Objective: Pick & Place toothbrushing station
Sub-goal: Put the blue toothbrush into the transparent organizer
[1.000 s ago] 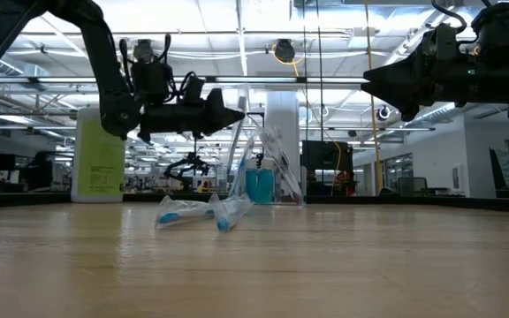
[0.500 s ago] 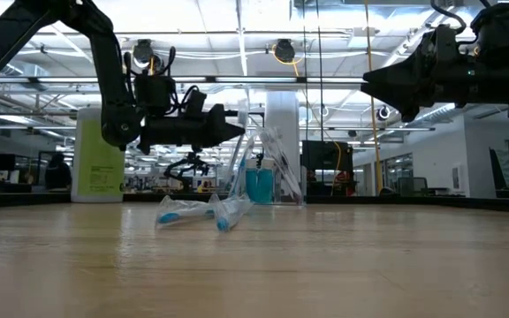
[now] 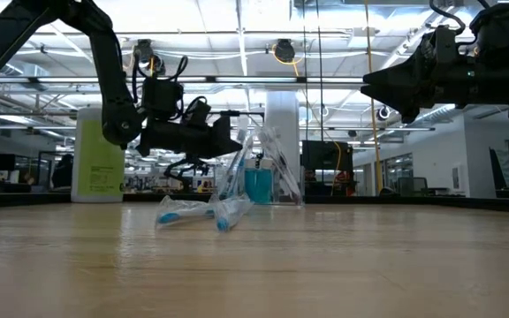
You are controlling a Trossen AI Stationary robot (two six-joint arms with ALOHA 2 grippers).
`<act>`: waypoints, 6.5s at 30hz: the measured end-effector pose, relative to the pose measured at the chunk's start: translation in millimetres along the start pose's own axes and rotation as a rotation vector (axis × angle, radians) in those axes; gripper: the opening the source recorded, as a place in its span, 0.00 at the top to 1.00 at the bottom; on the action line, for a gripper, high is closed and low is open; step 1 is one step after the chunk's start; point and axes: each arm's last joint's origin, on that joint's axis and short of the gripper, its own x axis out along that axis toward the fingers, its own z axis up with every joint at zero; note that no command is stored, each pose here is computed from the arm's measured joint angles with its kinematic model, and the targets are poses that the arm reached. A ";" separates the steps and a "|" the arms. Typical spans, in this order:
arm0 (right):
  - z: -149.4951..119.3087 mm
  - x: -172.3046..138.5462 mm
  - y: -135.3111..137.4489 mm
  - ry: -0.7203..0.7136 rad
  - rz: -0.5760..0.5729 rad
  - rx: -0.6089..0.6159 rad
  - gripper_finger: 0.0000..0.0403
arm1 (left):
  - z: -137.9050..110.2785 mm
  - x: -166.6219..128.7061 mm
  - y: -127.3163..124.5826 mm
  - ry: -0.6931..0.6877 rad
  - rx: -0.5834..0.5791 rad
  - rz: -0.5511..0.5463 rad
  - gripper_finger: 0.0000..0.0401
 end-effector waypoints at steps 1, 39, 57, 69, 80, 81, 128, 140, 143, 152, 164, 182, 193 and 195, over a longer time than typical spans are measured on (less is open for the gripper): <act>-0.2 0.0 0.0 0.002 0.000 0.000 0.65 | -1.3 0.1 -0.6 0.012 0.005 0.008 0.99; -0.2 0.0 -0.1 0.002 -0.001 0.000 0.65 | 4.5 0.4 -24.9 -0.091 0.044 -0.010 0.87; -0.2 0.0 -0.1 0.002 -0.001 0.000 0.65 | 12.2 -0.5 -28.9 -0.111 0.061 0.019 0.51; -0.2 0.0 -0.1 0.002 -0.001 0.000 0.65 | 70.4 -19.3 -37.6 -0.008 0.106 0.024 0.51; -0.2 0.0 -0.1 0.002 -0.001 0.000 0.65 | 117.1 -75.9 -92.0 0.237 -0.011 -0.335 0.50; -0.2 0.0 -0.1 0.002 -0.001 0.000 0.65 | 118.2 -80.5 -98.3 0.254 -0.012 -0.361 0.50; 0.9 0.0 -1.3 -0.016 -0.045 0.025 0.65 | -22.8 -98.2 -202.2 0.746 -0.209 -0.009 0.50; 1.0 -0.1 -2.2 -0.022 -0.076 0.019 0.65 | -38.6 -83.8 -211.2 0.780 -0.103 0.029 0.50; 1.0 -0.1 -2.2 -0.021 -0.076 0.023 0.65 | -39.3 -80.1 -213.1 0.860 -0.041 0.071 0.50; 0.9 -0.1 -2.1 -0.020 -0.073 0.020 0.65 | -24.7 -81.5 -207.8 1.066 0.090 0.205 0.50; -1.6 -0.1 -2.6 0.006 -0.078 0.019 0.65 | 2.7 -80.8 -210.9 1.148 0.156 0.376 0.50; -2.6 -0.1 -2.8 0.017 -0.079 0.003 0.65 | -7.3 -81.0 -194.2 1.110 -0.045 0.542 0.50; -2.7 -0.1 -2.8 0.018 -0.079 0.003 0.65 | -9.6 -84.0 -200.9 1.117 -0.110 0.525 0.50; -2.7 -0.1 -2.8 0.018 -0.079 0.003 0.65 | -9.9 -85.0 -202.5 1.123 -0.126 0.523 0.50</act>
